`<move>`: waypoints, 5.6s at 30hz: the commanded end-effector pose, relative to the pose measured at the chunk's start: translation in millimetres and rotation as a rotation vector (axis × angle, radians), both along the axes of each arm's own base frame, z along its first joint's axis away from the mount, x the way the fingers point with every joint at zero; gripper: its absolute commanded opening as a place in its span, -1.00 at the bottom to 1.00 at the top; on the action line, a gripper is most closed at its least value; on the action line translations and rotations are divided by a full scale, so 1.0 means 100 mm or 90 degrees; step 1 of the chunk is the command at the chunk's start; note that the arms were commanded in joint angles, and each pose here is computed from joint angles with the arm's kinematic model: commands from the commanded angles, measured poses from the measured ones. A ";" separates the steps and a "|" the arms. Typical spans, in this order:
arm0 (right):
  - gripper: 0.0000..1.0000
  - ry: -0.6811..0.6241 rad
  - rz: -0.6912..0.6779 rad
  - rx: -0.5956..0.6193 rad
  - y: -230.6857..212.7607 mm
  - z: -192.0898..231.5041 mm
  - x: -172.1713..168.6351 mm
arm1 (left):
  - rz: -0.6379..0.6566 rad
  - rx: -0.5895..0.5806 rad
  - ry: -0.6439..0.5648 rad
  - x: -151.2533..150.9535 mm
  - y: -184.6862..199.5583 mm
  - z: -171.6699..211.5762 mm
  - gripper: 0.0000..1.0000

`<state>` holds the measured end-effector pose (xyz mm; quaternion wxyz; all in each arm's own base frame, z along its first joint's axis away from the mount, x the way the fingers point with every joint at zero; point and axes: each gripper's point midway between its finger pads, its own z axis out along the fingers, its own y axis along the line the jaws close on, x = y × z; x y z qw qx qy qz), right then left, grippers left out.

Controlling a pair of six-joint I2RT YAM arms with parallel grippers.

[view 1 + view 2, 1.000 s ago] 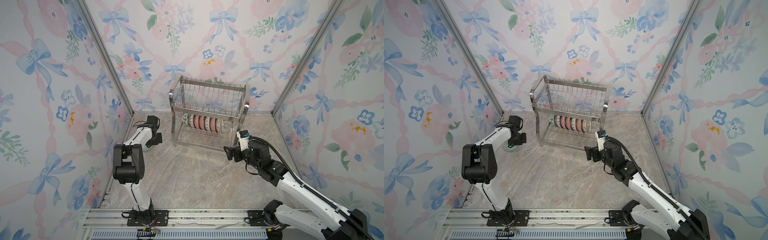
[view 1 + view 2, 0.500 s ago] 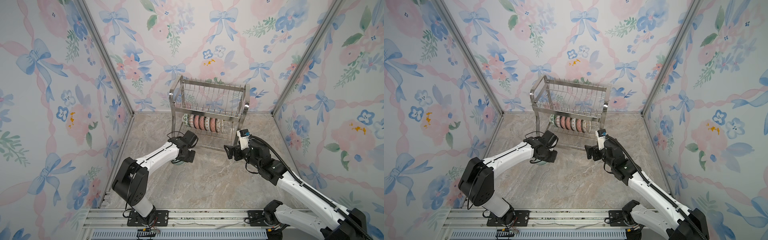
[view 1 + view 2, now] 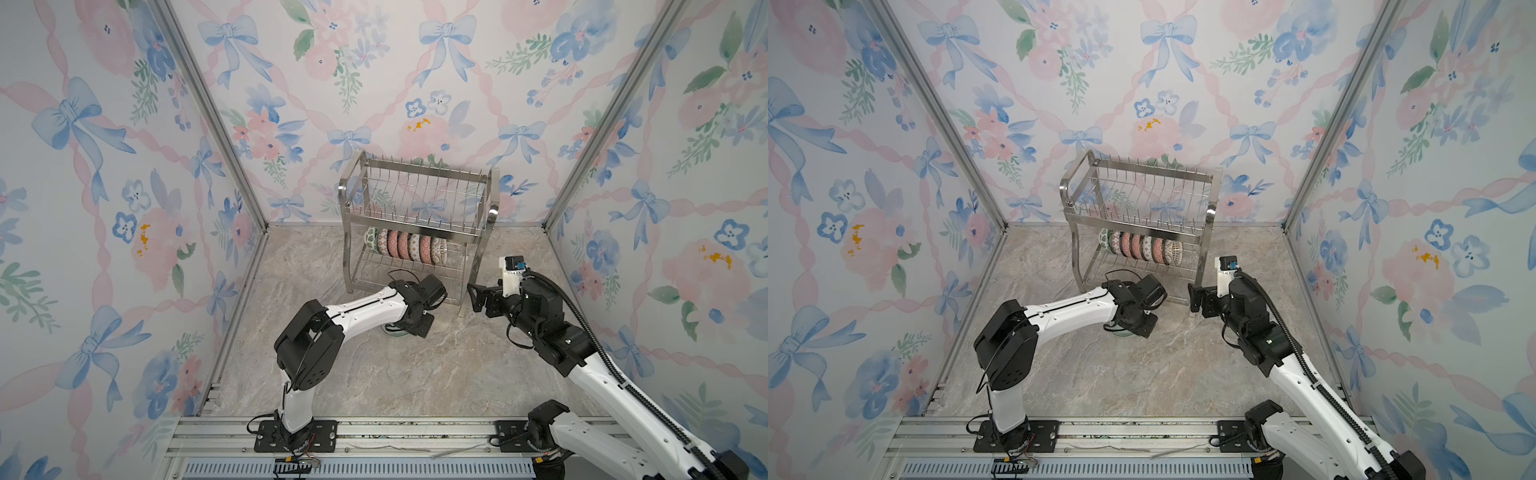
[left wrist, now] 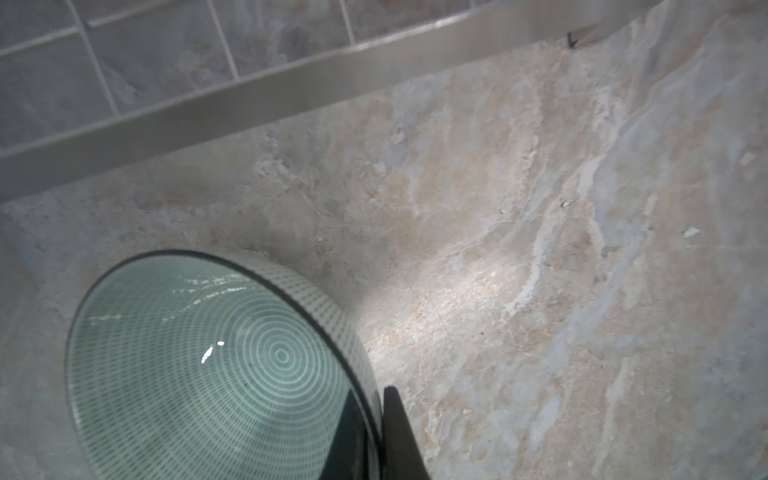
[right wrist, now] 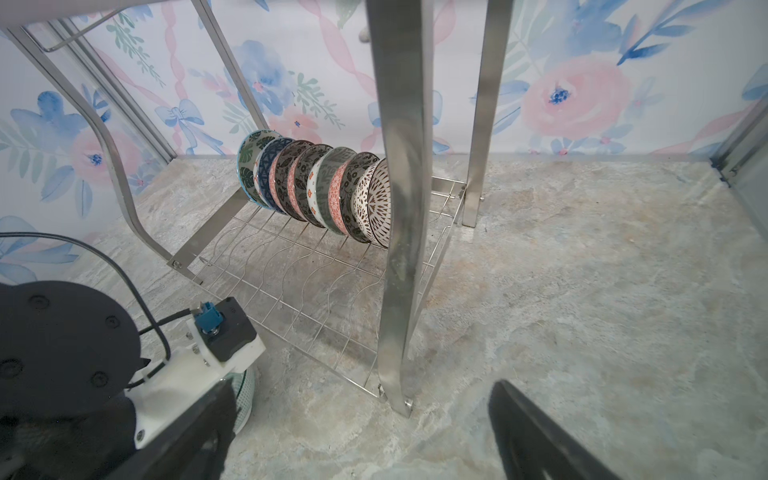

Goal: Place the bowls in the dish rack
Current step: 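Drag the green bowl toward the rack front with the left gripper while the right approaches, then release the bowl with the left gripper while the right gripper grasps its rim, then lift the pale green bowl with the right gripper while the left withdraws, then lower the green bowl upright into the rack slot beside the row with the right gripper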

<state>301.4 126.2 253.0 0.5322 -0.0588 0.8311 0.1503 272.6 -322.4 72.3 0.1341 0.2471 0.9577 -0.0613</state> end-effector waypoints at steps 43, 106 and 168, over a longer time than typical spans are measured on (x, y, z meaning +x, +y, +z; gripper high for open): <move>0.99 0.256 0.193 -0.166 2.25 -1.32 -0.28 | 0.365 -0.651 -0.007 0.04 2.10 0.77 0.96; -1.00 0.254 0.037 0.044 0.28 -0.67 -0.57 | 0.134 -0.577 -0.044 0.23 0.81 1.39 0.96; -1.00 0.049 0.181 0.520 0.47 -0.12 2.11 | 0.143 -0.557 -0.053 0.55 0.17 1.17 0.96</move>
